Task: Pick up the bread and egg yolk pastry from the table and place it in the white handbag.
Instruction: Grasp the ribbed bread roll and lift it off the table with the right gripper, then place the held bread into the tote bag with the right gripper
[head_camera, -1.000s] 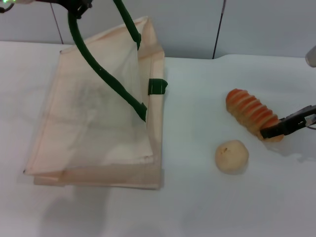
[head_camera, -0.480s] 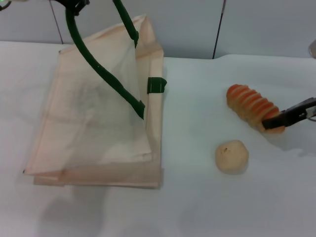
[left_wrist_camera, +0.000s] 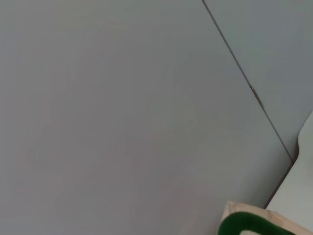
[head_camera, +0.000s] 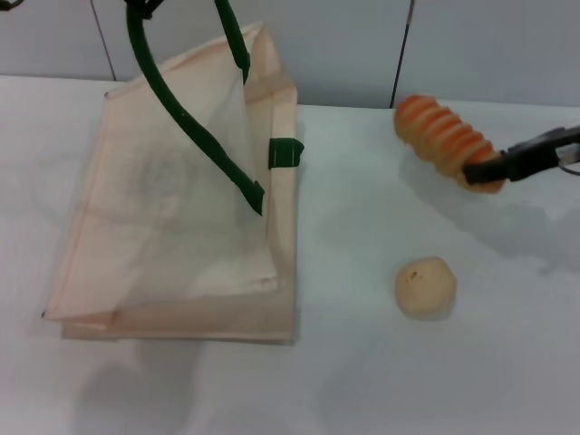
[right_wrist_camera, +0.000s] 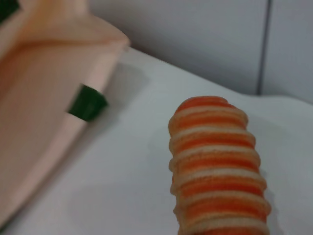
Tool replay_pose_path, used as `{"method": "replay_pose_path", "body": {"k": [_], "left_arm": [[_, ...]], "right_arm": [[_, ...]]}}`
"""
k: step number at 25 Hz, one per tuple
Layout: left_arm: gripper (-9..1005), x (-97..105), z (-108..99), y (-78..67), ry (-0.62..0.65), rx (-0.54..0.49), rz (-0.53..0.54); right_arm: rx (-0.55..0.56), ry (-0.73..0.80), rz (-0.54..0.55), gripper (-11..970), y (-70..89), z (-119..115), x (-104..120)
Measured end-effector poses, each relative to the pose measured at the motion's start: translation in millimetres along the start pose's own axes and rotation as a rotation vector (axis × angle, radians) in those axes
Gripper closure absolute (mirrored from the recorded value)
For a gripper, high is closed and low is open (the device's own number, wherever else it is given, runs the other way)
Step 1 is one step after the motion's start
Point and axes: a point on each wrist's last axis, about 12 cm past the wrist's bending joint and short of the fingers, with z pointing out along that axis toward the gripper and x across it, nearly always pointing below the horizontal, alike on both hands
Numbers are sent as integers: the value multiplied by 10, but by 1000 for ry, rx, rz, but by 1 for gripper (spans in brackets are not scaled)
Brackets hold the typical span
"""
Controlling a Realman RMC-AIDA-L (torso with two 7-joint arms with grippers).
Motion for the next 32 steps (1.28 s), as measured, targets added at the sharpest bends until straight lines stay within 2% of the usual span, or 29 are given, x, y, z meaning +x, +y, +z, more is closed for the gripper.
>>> {"method": "replay_pose_path", "body": {"k": [13,19,26,32], "left_arm": [[867,-130,29,-20,-55,-10,36],[867,-244,106,-134,-81,20,77],[867,-329,128,-154,-103,23,88],[867,-379,132,-179,-118,26,98]], "right_arm": [[-138,-20,-54,548,201,24,-106],[-192,-21,-90,573,318,127,-171],[-240,-17,-118,602,434,245,-212],[-289,-11,-167,608,611,403,-314]]}}
